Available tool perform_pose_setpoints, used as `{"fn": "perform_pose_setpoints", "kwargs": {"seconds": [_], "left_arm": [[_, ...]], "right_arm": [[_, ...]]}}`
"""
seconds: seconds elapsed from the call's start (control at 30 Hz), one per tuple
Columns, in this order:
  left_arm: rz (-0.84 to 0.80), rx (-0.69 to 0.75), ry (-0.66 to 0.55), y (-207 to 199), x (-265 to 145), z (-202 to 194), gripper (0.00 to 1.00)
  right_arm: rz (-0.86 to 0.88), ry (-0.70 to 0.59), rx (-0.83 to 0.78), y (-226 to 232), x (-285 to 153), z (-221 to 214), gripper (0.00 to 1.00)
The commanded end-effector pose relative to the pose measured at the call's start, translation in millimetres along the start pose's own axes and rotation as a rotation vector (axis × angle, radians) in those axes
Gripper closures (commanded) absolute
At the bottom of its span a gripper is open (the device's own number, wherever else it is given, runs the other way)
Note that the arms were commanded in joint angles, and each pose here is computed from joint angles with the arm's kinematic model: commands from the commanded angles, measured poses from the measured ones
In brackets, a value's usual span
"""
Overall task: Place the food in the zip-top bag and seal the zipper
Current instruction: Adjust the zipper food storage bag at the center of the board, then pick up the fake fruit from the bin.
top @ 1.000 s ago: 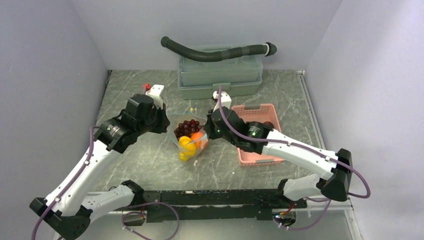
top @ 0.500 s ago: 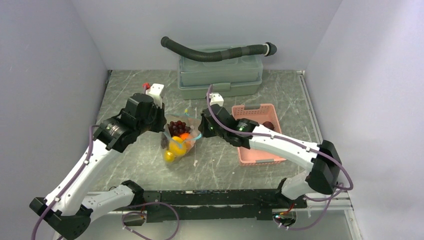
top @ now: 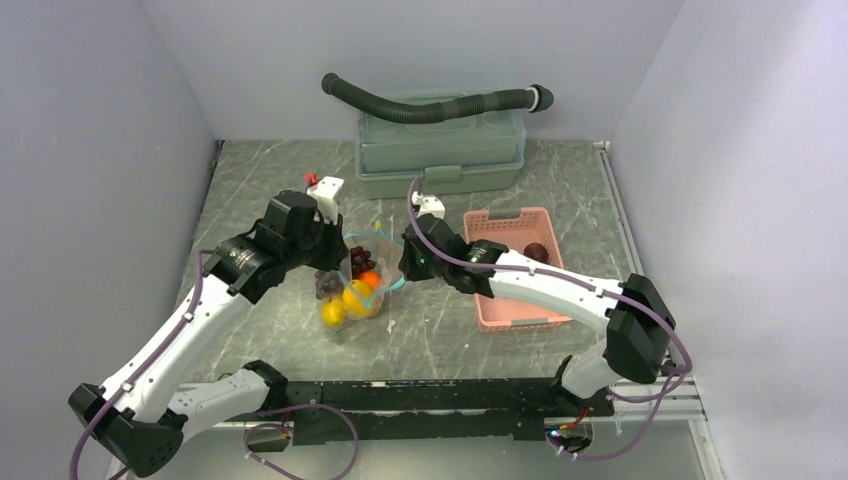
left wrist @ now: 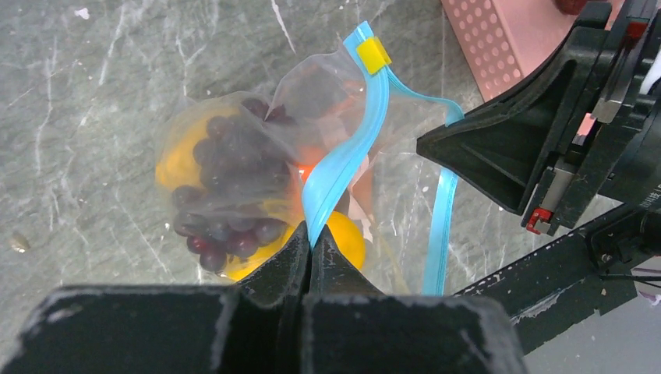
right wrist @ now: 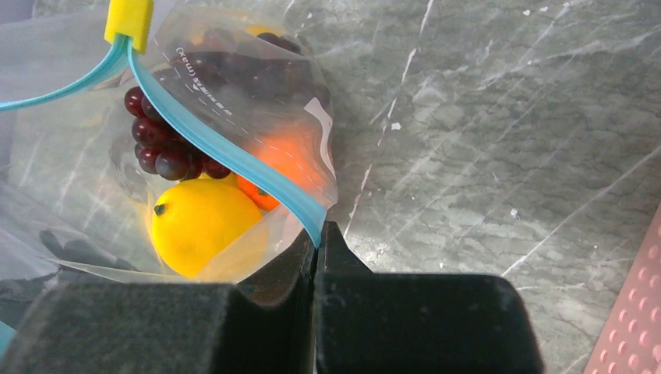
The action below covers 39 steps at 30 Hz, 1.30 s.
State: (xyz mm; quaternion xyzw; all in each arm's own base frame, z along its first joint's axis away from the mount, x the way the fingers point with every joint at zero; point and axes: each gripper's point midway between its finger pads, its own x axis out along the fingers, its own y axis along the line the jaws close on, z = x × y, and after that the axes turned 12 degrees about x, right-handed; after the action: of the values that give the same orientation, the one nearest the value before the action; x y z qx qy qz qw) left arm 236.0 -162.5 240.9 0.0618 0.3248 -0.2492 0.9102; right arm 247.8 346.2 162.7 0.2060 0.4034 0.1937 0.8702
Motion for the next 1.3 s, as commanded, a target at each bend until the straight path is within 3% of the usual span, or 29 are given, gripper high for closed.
{"fn": "perform_pose_setpoints", "kwargs": {"seconds": [0.0,0.43,0.73,1.27], "left_arm": [[-0.066,0.021,-0.053,-11.1,4.3,8.7,1.00],[-0.059,0.028,-0.049,-8.8,2.5,-3.4,1.00],[-0.034,0.039,-0.041,-3.7,-0.7,-8.1,1.00],[-0.019,0.044,-0.054,-0.6,-4.7,-9.7,1.00]], "right_arm": [[0.049,-0.069,0.033,8.4,-17.4,18.7,0.96],[0.056,-0.168,0.009,8.3,-65.0,50.0,0.52],[-0.109,-0.262,-0.046,-24.0,-93.8,75.0,0.44],[-0.548,-0.263,-0.092,-144.0,-101.5,93.5,0.36]]}}
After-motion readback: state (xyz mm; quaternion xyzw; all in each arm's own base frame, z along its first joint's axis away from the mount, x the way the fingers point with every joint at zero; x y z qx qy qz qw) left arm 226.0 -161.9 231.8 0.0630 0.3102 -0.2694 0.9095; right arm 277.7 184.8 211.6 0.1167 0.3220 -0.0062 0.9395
